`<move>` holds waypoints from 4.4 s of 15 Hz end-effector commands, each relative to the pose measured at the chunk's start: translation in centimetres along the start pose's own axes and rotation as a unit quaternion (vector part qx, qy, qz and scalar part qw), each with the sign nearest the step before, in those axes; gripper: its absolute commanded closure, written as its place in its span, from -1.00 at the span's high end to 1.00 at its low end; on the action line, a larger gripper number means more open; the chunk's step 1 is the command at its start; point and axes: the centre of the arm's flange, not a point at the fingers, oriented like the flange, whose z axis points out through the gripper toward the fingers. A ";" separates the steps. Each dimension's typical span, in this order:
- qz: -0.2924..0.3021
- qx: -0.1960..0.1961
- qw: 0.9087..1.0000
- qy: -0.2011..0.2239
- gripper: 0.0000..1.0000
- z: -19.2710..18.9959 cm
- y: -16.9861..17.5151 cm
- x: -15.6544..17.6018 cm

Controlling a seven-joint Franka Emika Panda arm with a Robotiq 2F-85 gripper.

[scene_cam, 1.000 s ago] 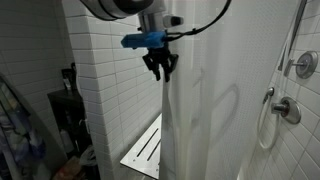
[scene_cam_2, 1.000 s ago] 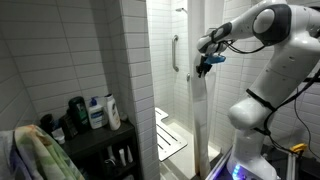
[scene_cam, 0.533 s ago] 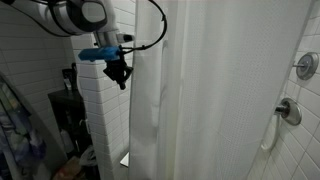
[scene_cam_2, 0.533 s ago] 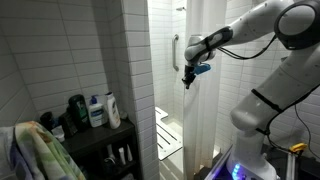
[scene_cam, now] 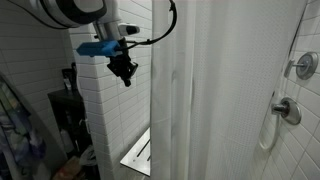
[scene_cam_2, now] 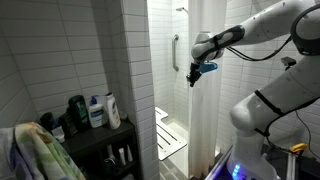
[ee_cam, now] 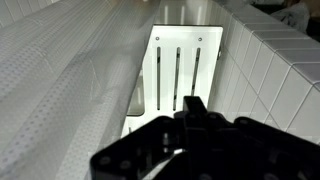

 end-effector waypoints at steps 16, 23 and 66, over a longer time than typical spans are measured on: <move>0.044 -0.134 0.960 0.241 0.81 -4.1 2.7 2.1; 0.072 -0.147 0.961 0.221 1.00 -4.1 3.9 1.6; 0.362 -0.413 0.827 0.123 -0.99 -8.5 40.6 1.3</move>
